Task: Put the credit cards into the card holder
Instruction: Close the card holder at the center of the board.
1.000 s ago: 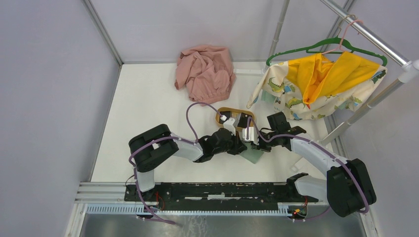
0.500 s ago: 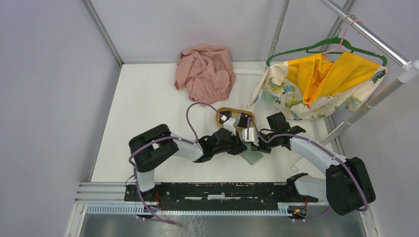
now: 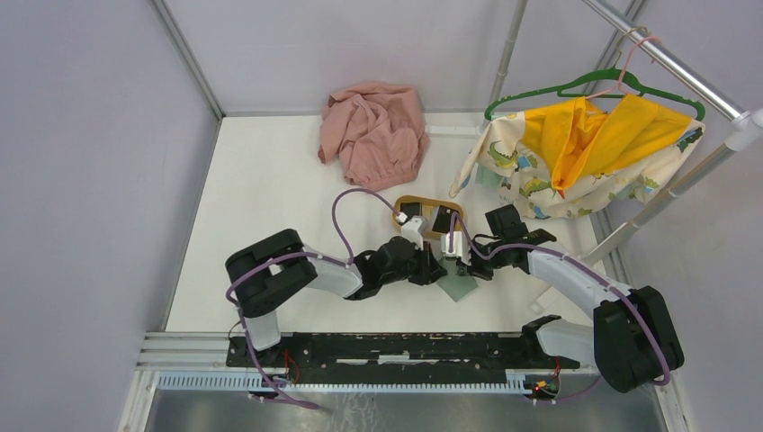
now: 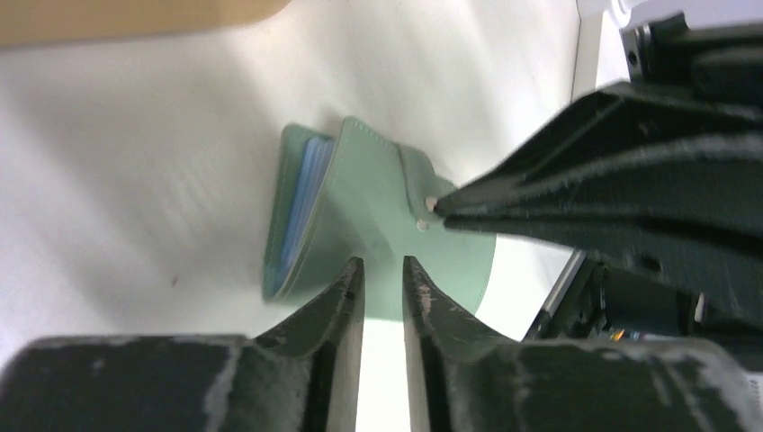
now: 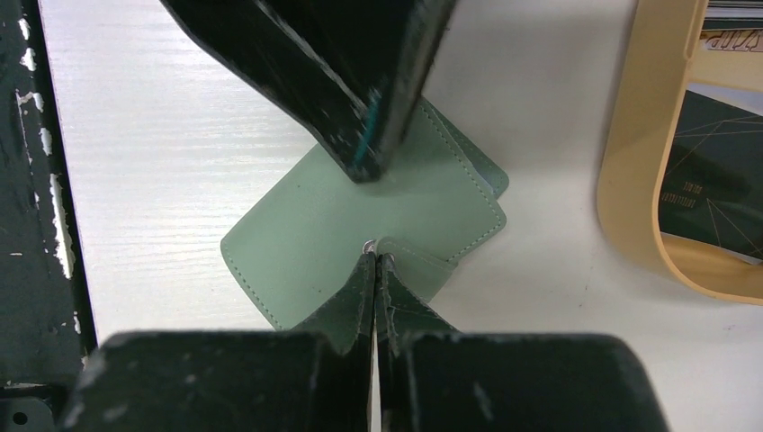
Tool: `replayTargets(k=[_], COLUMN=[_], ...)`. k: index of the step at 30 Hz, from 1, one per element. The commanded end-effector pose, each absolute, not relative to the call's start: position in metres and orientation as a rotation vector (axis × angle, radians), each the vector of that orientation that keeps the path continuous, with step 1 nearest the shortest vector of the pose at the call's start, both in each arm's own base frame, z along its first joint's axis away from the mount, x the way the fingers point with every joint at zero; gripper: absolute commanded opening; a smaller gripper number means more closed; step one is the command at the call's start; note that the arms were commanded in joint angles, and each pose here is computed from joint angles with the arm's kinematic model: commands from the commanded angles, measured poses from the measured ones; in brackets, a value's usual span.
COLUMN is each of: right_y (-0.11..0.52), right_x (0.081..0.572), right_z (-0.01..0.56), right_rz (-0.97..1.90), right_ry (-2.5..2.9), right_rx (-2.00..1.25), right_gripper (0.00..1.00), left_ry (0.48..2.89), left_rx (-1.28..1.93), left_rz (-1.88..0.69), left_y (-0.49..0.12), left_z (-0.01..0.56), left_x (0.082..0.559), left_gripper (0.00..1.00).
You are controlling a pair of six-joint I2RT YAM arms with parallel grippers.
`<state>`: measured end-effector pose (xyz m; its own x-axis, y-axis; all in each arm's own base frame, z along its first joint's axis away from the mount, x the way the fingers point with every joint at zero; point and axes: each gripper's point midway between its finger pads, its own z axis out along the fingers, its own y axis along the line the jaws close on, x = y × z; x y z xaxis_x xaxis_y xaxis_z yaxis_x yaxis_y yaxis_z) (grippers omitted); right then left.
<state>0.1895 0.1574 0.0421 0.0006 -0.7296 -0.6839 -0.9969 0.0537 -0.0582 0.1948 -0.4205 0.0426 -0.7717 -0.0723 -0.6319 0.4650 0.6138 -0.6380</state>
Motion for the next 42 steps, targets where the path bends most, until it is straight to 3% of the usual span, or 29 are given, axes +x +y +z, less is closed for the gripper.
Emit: replayTargets(k=[1, 9, 15, 18, 25, 42], right_y=[0.162, 0.165, 0.164, 0.162, 0.161, 0.162], right_x=[0.198, 0.202, 0.203, 0.201, 0.199, 0.191], right_z=[0.052, 0.056, 0.059, 0.058, 0.057, 0.052], right_rz=[0.62, 0.643, 0.671, 0.685, 0.708, 0.76], right_ry=[1.785, 1.788, 1.79, 1.803, 1.804, 1.812], right_rx=[-1.668, -1.628, -1.594, -1.582, -1.582, -1.609], right_gripper=[0.0, 0.0, 0.0, 0.0, 0.0, 0.0], left_ry=[2.021, 1.55, 1.283, 1.157, 1.169, 1.188], left_rx=[0.375, 0.598, 0.845, 0.93, 0.907, 0.931], left_rz=[-1.169, -1.062, -0.895, -0.655, -0.478, -0.862], left_y=[-0.407, -0.358, -0.382, -0.389, -0.404, -0.432], left_z=[0.089, 0.126, 0.115, 0.104, 0.089, 0.082], left_x=[0.188, 0.155, 0.126, 0.122, 0.14, 0.144], left_gripper=[0.36, 0.62, 0.71, 0.76, 0.72, 0.63])
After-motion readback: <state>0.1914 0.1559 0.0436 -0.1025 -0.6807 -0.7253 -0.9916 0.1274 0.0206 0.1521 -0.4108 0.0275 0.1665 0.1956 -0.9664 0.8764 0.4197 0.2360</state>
